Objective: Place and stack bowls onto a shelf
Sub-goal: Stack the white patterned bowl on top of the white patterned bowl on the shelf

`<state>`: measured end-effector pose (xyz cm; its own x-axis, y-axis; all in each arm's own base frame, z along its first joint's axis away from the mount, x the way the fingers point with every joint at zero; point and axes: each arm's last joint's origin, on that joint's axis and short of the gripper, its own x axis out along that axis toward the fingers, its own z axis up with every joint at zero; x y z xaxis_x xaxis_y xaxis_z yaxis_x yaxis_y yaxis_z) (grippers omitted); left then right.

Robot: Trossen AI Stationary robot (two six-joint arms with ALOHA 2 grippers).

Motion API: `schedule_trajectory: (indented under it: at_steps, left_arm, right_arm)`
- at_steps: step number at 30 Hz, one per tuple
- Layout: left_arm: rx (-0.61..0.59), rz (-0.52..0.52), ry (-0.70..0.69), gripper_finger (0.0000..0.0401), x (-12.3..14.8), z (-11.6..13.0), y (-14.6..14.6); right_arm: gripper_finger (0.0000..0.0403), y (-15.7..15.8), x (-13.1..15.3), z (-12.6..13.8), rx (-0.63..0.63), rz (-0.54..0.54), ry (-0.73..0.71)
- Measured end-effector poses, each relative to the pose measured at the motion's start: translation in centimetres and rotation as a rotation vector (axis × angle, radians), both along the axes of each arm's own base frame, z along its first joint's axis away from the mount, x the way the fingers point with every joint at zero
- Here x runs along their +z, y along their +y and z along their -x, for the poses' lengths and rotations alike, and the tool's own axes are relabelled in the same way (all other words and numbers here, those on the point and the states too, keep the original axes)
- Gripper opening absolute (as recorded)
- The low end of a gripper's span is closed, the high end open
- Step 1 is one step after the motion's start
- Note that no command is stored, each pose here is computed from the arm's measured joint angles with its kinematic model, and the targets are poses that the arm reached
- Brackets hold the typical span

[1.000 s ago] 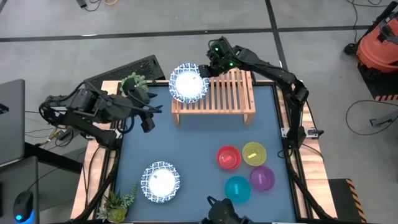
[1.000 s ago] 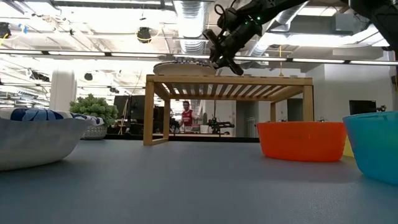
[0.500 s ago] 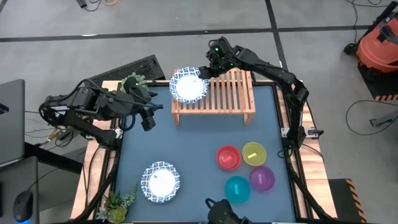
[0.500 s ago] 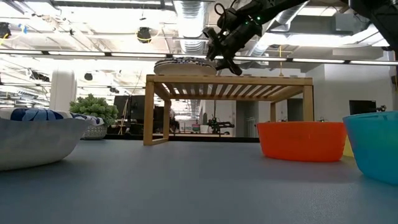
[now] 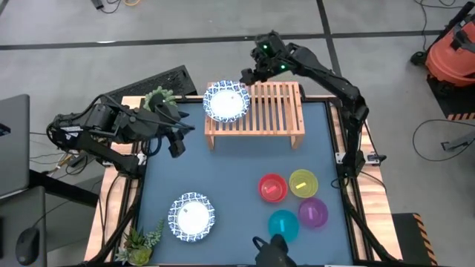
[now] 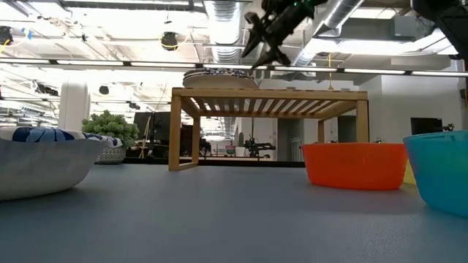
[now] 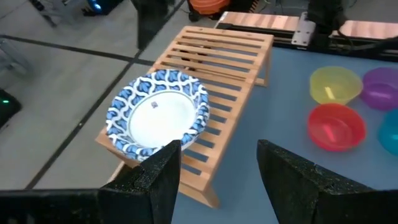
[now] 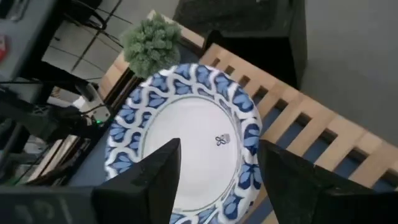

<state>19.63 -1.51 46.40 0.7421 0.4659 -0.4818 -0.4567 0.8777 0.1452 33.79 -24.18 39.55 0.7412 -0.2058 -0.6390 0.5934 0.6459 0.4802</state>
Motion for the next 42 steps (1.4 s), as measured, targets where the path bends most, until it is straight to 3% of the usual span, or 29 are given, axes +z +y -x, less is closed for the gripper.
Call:
schedule_trajectory:
  at_steps: [3,7,14,17,22,27,32,42]
  left_arm:
    - [-0.036,0.043,-0.004,0.0196,0.0,0.1,-0.1]
    - [-0.088,0.141,-0.029,0.0196,0.2,0.6,-0.3]
    - [-0.199,0.305,-0.079,0.0196,0.7,1.9,-1.5]
    - [-0.194,0.346,-0.137,0.0196,1.3,3.2,-1.5]
    - [-0.118,0.340,-0.311,0.0197,3.0,6.1,-0.8]
    - [0.017,0.285,-0.446,0.0197,4.0,9.8,0.6]
    - [0.057,0.324,-0.531,0.0196,4.4,12.5,1.4]
    - [0.088,0.361,-0.510,0.0196,3.9,13.4,1.7]
  right_arm:
    - [0.0235,1.9,1.6,-0.1,0.059,0.016,0.013]
    - [0.0235,6.7,3.2,-1.3,0.210,0.049,0.049]
    - [0.0234,17.0,1.8,-5.4,0.396,0.153,0.150]
    - [0.0234,21.3,0.5,-6.8,0.440,0.188,0.170]
    - [0.0234,26.5,-1.4,-8.5,0.454,0.181,0.084]
    - [0.0234,29.6,-4.0,-9.6,0.429,0.132,0.026]
    - [0.0234,31.7,-7.7,-10.3,0.385,0.076,0.001]
    - [0.0234,33.8,-13.9,-9.9,0.259,0.014,-0.022]
